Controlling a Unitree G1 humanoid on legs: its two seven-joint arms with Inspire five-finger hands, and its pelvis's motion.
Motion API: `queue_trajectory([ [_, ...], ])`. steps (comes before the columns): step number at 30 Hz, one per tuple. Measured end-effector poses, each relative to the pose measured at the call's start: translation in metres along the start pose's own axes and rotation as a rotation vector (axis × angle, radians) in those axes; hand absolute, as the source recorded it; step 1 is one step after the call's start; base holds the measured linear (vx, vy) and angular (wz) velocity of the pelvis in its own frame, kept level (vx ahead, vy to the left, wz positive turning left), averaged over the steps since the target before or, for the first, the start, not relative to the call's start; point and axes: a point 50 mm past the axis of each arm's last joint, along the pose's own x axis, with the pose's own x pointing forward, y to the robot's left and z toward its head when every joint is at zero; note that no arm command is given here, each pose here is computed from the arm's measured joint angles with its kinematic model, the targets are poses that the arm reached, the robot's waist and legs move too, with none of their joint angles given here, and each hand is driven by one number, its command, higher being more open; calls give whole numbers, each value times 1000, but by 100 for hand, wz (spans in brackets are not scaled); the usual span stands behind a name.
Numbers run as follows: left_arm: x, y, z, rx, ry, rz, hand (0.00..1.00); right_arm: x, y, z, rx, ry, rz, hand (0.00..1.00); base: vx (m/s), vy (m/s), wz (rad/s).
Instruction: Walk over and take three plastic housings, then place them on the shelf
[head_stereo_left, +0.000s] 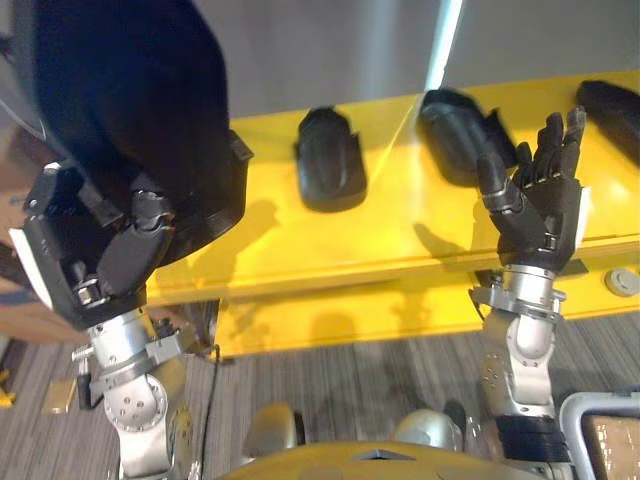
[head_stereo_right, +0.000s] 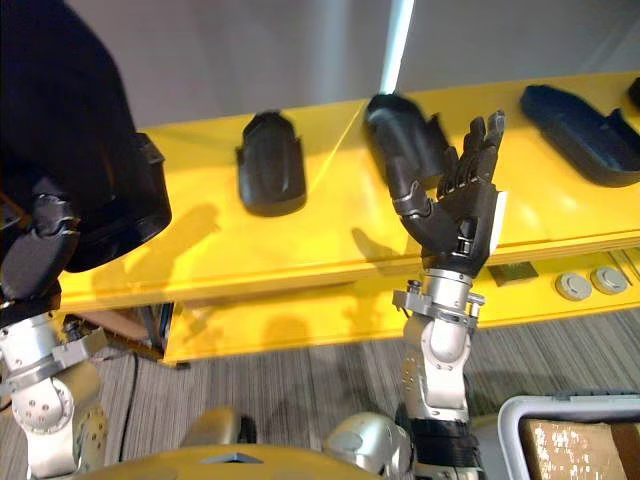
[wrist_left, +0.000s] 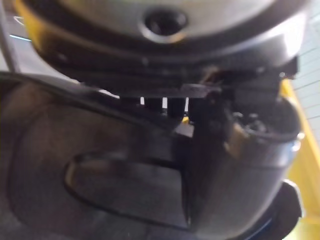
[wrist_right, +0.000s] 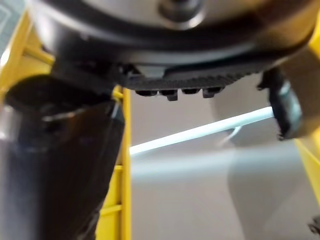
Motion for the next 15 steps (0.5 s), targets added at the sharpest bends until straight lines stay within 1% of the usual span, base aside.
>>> queue_trajectory([
  [2, -2, 9, -10, 57, 71, 6, 0, -6, 7, -4, 21, 16, -9, 100, -104, 411, -35],
  [5, 6, 19, -7, 78, 45, 32, 0, -7, 7, 2, 18, -3, -1, 100, -5, 252, 0],
  [6, 15, 17, -5, 37, 9, 44, 0, -6, 5, 11, -5, -46, -4, 100, 2, 175, 26],
  [9, 25, 5, -6, -37, -13, 53, 0, -7, 1, 18, -43, -70, -21, 100, -24, 108, 32],
  [12, 15, -7, -10, -86, 49, 50, 0, -10, 1, 17, -69, -63, -27, 100, -25, 4, 5],
  [15, 6, -10, -13, -96, 96, 35, 0, -9, -2, 18, -95, -72, -56, 100, -63, -53, 2],
])
